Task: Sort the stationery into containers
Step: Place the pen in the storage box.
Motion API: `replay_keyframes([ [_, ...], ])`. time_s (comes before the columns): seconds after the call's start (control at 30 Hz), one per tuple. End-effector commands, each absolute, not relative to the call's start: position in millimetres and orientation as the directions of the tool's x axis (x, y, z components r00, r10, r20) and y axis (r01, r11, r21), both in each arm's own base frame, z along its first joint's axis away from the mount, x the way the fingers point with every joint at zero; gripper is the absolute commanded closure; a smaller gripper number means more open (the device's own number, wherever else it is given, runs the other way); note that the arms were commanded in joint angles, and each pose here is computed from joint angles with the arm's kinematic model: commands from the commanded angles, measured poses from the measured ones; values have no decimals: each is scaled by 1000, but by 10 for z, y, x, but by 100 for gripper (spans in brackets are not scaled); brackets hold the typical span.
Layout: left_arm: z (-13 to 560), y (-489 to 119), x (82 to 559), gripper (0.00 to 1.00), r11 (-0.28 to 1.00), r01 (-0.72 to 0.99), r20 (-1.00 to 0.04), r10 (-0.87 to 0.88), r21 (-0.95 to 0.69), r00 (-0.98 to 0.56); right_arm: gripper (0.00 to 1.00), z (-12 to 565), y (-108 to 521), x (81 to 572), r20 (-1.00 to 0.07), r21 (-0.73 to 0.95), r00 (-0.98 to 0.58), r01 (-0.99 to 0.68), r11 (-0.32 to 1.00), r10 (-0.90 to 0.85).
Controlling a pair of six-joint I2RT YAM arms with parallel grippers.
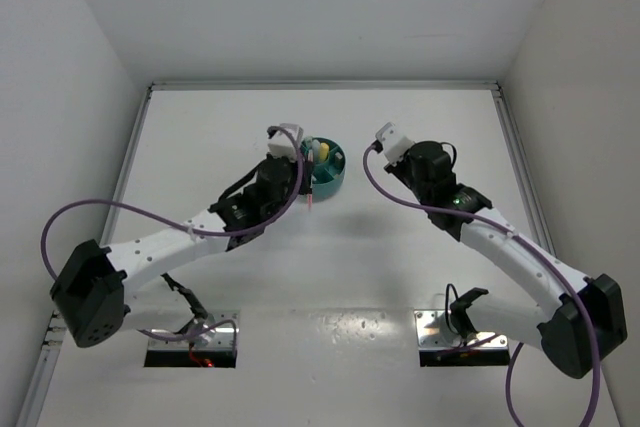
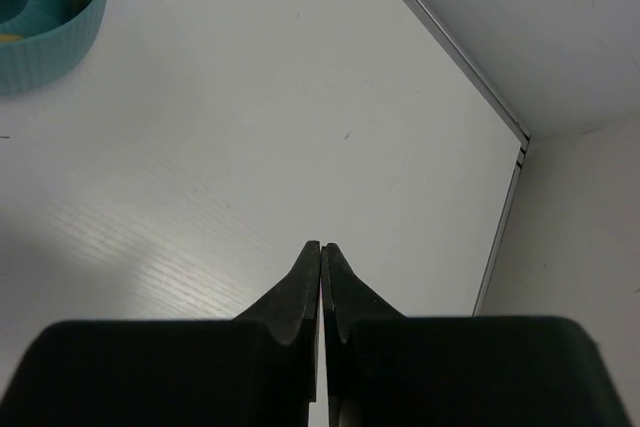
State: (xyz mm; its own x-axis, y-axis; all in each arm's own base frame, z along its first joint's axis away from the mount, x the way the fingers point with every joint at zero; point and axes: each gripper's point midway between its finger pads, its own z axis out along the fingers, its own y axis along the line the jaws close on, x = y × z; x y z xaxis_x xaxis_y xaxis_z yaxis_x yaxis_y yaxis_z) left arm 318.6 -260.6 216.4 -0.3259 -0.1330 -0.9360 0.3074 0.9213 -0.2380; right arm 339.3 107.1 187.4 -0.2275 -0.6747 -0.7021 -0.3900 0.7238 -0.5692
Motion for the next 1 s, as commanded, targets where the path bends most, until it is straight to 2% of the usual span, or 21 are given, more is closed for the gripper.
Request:
replay_keyframes([
  [0.0, 2739, -2431, 3332, 100, 864, 287, -909, -411, -413, -69, 100, 1919, 1113, 3424, -730, -555, -203, -383, 739, -653],
  [0.07, 3045, -2277, 3325, 100, 814, 311, -841, -536, -490, 77, 100, 1864, 1147, 3414, -725, -547, -205, -409, 730, -658],
  [0.1, 2903, -2182, 3325, 100, 815, 295, -834, -544, -498, 96, 100, 1813, 1143, 3407, -715, -547, -217, -418, 725, -665],
  [0.17, 3000, -2102, 3345, 100, 773, 314, -771, -616, -551, 162, 100, 1776, 1170, 3407, -717, -536, -222, -430, 727, -660],
  [0.3, 3007, -1985, 3540, 100, 755, 274, -734, -651, -596, 197, 100, 1755, 1179, 3393, -715, -532, -224, -441, 723, -663],
  [0.4, 3028, -2015, 3632, 100, 720, 308, -701, -687, -622, 192, 100, 1722, 1198, 3394, -712, -528, -226, -452, 719, -665],
  [0.6, 2928, -2199, 3845, 100, 733, 309, -736, -664, -606, 135, 100, 1691, 1200, 3399, -707, -528, -231, -457, 716, -668],
  [0.97, 2593, -2235, 3887, 100, 737, 290, -751, -655, -611, 82, 100, 1713, 1189, 3416, -705, -538, -225, -448, 714, -673],
])
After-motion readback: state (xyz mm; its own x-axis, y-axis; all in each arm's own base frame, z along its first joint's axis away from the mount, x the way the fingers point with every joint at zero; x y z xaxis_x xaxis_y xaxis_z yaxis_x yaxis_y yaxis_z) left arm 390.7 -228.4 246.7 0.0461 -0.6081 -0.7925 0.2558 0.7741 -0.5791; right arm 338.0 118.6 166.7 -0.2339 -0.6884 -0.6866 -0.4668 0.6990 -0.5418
